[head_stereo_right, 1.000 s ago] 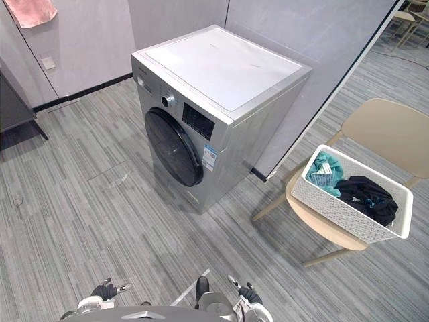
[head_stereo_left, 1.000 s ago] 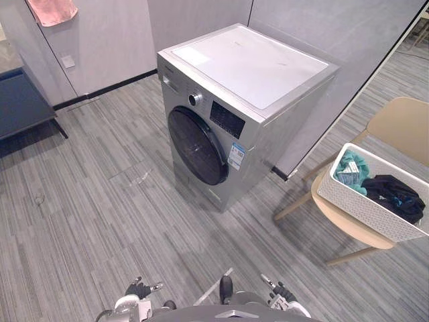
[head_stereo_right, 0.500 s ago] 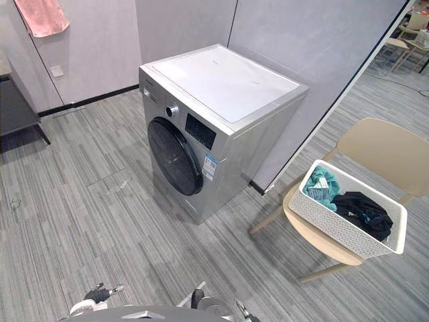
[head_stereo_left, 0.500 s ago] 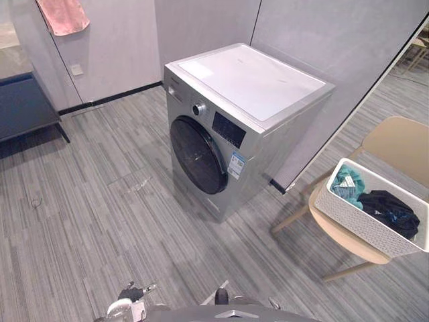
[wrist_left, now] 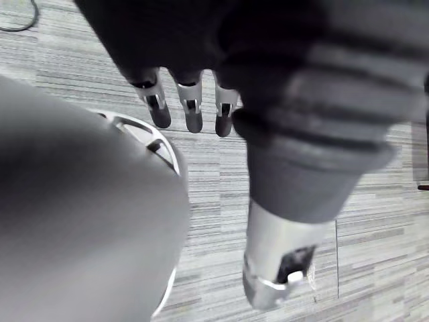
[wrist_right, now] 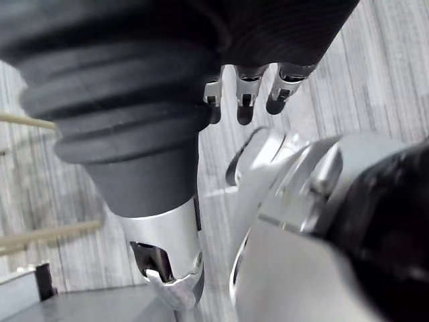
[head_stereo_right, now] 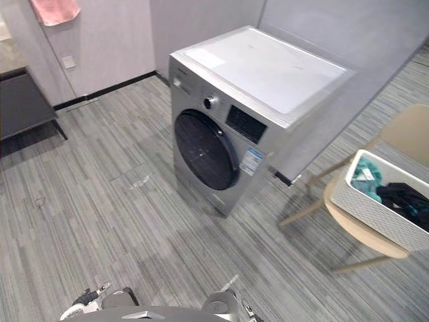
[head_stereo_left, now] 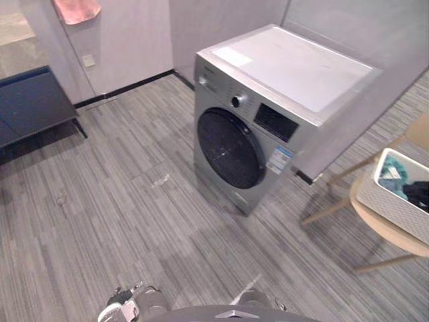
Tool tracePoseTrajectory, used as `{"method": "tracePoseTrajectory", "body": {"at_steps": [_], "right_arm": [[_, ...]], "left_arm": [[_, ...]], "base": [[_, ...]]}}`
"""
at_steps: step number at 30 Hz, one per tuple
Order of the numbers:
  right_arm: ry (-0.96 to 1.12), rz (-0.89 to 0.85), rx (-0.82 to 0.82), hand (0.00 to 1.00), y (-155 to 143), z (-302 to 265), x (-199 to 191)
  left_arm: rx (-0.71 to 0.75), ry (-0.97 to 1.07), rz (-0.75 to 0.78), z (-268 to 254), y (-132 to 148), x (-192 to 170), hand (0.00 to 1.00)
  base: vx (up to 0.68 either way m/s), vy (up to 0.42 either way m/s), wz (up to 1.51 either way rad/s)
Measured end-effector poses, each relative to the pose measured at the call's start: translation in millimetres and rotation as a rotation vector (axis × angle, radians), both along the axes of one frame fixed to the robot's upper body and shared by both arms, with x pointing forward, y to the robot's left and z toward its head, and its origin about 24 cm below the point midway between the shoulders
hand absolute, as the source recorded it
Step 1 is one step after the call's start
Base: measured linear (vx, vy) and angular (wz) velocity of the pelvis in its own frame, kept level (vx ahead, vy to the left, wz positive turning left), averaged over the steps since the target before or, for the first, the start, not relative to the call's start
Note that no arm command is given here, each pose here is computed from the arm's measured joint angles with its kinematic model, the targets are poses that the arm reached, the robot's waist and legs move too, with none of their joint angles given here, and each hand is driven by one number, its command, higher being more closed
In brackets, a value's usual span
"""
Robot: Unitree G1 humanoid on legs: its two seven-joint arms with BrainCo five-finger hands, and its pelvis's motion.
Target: Pick up the laundry basket with both hands and put the clothes into the washing machine.
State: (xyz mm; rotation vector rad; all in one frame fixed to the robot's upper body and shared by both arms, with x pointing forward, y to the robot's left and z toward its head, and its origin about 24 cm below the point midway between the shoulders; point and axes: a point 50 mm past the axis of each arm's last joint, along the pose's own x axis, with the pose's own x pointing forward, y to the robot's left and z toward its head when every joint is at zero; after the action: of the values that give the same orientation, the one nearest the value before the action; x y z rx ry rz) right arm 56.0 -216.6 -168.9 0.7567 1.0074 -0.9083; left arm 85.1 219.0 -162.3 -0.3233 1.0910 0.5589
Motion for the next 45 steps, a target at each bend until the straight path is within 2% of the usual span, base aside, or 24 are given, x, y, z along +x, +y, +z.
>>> {"method": "tracePoseTrajectory", "body": {"at_steps": [2,4,6,11,15,18,23,31,40,42,45], "right_arm": [[-0.052,-0.021,-0.001,0.00,0,3,21],[-0.080,-0.058,-0.019,0.00,-7,6,27],[-0.113,-0.028,-0.034,0.00,-10,9,39],[-0.215,0.163,-0.072,0.00,-2,21,74],[-0.346,0.312,-0.128,0.00,7,41,110],[-0.443,0.371,-0.210,0.00,-3,62,138],[-0.462,0.395,-0.266,0.00,-13,68,129],[-0.475,0.568,-0.400,0.00,-16,82,128],[-0.592,0.710,-0.602,0.00,-39,128,176],[-0.598,0.708,-0.595,0.00,-42,129,175],[-0.598,0.720,-0.525,0.00,-29,119,170]], "left_arm": [[0.004,0.008,-0.064,0,-3,7,0.00],[0.009,0.016,-0.124,0,-6,10,0.00],[0.011,0.018,-0.157,0,-9,11,0.00],[0.040,-0.025,-0.234,5,-8,28,0.00],[0.041,-0.016,-0.232,4,-8,25,0.00],[-0.015,-0.004,-0.222,-1,-30,22,0.00],[-0.044,-0.029,-0.218,0,-43,26,0.00],[-0.016,-0.037,-0.218,1,-33,23,0.00],[-0.041,-0.003,-0.234,-3,-44,9,0.00],[-0.051,-0.002,-0.269,-4,-50,9,0.00],[-0.029,-0.002,-0.308,-3,-43,11,0.00]], "base": [[0.22,0.276,-0.20],[0.16,0.280,-0.57],[0.15,0.262,-0.82],[0.20,0.102,-0.36],[0.20,-0.144,-0.26],[0.21,-0.192,-0.25],[0.11,-0.166,0.22],[0.01,-0.100,-0.04],[0.04,0.187,-0.16],[0.14,0.403,0.10],[0.06,0.217,0.13]]}}
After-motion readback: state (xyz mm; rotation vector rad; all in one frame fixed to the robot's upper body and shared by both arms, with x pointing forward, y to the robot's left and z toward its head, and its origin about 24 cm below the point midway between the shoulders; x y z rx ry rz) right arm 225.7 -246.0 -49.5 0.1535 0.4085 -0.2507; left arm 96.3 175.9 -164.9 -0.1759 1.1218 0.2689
